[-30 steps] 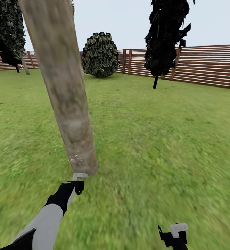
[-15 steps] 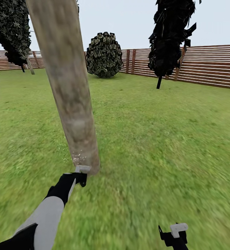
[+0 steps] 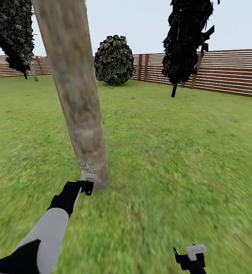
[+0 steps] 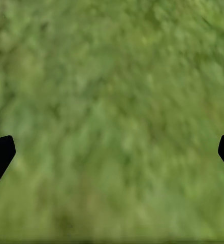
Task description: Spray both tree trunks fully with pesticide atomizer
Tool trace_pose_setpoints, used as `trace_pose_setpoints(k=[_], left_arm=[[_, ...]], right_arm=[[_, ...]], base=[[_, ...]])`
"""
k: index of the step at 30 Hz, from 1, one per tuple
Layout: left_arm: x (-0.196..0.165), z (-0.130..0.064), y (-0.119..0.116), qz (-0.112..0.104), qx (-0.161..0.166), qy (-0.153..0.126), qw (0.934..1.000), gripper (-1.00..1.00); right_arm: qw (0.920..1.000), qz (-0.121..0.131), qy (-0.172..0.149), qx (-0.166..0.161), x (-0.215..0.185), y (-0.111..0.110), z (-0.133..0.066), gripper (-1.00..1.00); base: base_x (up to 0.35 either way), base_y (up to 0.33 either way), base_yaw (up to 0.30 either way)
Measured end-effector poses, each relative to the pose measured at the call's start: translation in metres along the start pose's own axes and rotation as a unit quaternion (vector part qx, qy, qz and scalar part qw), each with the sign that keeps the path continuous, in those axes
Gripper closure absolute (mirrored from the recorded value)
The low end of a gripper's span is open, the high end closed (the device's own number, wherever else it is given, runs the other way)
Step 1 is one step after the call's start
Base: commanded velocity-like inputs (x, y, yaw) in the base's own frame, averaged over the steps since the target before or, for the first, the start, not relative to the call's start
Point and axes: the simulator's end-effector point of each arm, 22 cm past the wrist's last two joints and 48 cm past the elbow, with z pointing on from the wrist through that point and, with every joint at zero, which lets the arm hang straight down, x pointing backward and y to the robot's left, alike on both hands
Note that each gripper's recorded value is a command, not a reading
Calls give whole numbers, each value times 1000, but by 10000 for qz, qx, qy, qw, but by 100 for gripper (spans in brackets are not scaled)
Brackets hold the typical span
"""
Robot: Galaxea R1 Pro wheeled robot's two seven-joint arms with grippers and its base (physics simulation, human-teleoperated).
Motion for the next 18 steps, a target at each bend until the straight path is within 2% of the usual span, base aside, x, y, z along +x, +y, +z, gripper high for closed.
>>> trace_pose_setpoints(k=[1,4,6,8,9,11,15,18], left_arm=[[-11,-2,3,-3,-25,-50,10000,100],[-24,-7,18,-64,-124,51,9999,100],[-34,-16,68,-83,-489,22,9988,100],[-35,-19,82,-126,-519,13,9986,100],[-34,-19,82,-118,-461,25,9989,100],[-34,-17,64,-118,-262,23,9996,100],[-49,-15,2,54,149,-61,9999,100],[-53,-16,2,126,124,-88,9998,100]], right_arm=[[10000,0,0,-1,0,0,0,-100],[10000,0,1,-2,0,0,0,-100],[10000,-1,0,-3,0,0,0,-100],[10000,0,1,-2,0,0,0,-100],[10000,0,1,-2,0,0,0,-100],[10000,1,2,-1,0,0,0,-100],[10000,1,1,0,0,0,0,-100],[10000,0,1,-2,0,0,0,-100]], base=[[-6,0,0],[-2,0,0],[0,0,0],[0,0,0],[0,0,0],[0,0,0],[0,0,0],[-155,0,0]])
